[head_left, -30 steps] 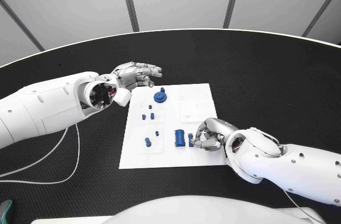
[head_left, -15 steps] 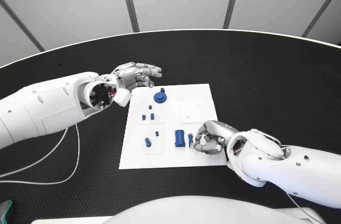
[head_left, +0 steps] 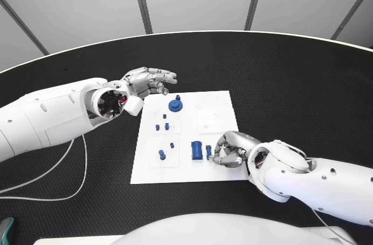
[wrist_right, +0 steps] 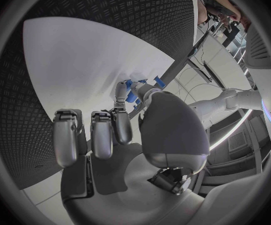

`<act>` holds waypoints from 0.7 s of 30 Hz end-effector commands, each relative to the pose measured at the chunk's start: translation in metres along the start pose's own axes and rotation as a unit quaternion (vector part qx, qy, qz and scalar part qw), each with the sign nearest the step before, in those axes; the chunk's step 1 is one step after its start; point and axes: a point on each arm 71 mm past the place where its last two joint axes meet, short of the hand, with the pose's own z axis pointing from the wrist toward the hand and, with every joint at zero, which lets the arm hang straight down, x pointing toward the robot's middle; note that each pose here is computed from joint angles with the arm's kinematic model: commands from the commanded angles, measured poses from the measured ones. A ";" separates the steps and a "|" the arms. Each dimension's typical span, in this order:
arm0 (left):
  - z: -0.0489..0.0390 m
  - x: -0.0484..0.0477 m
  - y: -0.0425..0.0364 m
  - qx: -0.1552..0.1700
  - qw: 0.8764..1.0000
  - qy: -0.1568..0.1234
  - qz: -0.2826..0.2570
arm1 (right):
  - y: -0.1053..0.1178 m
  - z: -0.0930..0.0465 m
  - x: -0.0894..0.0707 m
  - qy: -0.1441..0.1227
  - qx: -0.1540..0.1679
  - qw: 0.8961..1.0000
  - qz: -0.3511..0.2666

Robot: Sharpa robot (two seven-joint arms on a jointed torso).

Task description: Assemble the parts on the task board

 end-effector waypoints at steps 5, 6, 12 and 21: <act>0.0001 0.0000 0.0000 0.000 1.000 0.000 0.000 | -0.002 0.002 -0.001 -0.006 0.003 1.000 0.002; 0.0002 0.0001 0.0000 0.000 1.000 0.000 0.000 | -0.002 0.003 -0.001 -0.006 0.004 1.000 0.002; 0.0006 0.0006 0.0000 0.000 1.000 0.000 0.000 | -0.003 0.004 0.001 0.003 0.005 1.000 -0.005; 0.0010 0.0007 0.0001 0.000 1.000 0.000 0.000 | -0.003 0.005 0.003 0.017 0.005 1.000 -0.013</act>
